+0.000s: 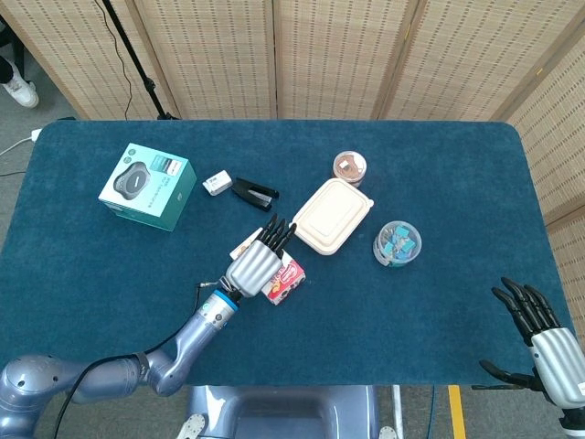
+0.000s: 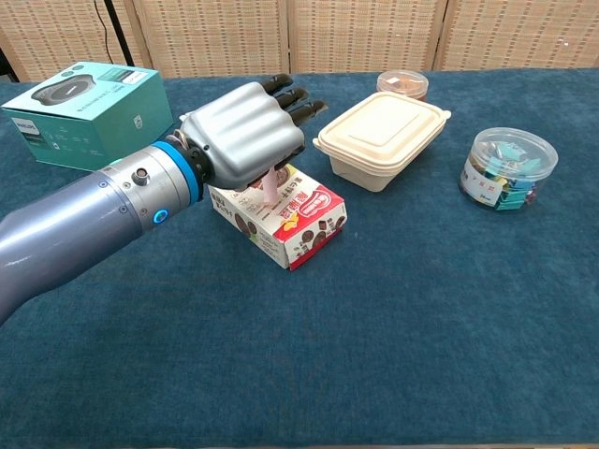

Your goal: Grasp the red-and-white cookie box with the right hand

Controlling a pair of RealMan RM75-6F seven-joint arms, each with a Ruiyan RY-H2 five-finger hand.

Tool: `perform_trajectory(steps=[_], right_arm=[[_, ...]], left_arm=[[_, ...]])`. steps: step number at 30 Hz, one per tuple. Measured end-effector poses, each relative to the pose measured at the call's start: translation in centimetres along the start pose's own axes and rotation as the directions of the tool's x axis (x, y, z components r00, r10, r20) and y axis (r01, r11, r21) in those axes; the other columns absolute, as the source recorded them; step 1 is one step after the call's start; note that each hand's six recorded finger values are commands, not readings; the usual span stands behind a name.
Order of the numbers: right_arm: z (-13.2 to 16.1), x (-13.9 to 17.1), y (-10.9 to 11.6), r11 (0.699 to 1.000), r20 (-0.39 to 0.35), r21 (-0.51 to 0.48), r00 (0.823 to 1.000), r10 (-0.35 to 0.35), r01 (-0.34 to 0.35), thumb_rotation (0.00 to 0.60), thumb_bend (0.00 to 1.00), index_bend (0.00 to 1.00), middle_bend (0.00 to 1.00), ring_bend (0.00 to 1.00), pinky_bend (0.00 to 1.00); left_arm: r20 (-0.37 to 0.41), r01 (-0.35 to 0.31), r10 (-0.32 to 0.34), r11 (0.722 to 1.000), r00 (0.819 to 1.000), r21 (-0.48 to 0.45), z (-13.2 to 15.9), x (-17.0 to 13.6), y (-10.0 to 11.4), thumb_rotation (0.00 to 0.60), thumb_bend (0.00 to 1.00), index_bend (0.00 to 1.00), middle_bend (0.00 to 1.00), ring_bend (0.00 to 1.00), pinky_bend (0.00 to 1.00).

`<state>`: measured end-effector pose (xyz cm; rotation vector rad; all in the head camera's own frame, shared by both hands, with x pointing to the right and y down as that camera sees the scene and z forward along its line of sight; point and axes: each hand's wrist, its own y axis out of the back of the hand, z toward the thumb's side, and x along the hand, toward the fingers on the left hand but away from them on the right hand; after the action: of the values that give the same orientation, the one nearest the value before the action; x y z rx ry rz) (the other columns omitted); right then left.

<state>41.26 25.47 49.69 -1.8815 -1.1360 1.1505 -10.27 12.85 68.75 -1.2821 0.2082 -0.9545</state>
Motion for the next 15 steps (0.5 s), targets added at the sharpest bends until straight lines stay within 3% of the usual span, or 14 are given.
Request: perform_trajectory(steps=[10,15], right_arm=[[-0.1,0.0,0.0,1.000,0.002,0.003,1.000,0.001,-0.001,0.600,0.00,0.00,0.00,0.00,0.00],[0.0,0.0,-0.2,1.000,0.001,0.010,1.000,0.005,-0.005,0.600,0.00,0.00,0.00,0.00,0.00]], left_arm=[[-0.029,-0.010,0.010,1.000,1.000,0.004,-0.7,-0.5,0.7,0.600,0.37,0.19,0.00,0.00,0.00],[-0.070,-0.061,0.055,0.995,0.996,-0.077,-2.3,-1.3,2.4,0.600,0.26,0.06,0.00,0.00,0.00]])
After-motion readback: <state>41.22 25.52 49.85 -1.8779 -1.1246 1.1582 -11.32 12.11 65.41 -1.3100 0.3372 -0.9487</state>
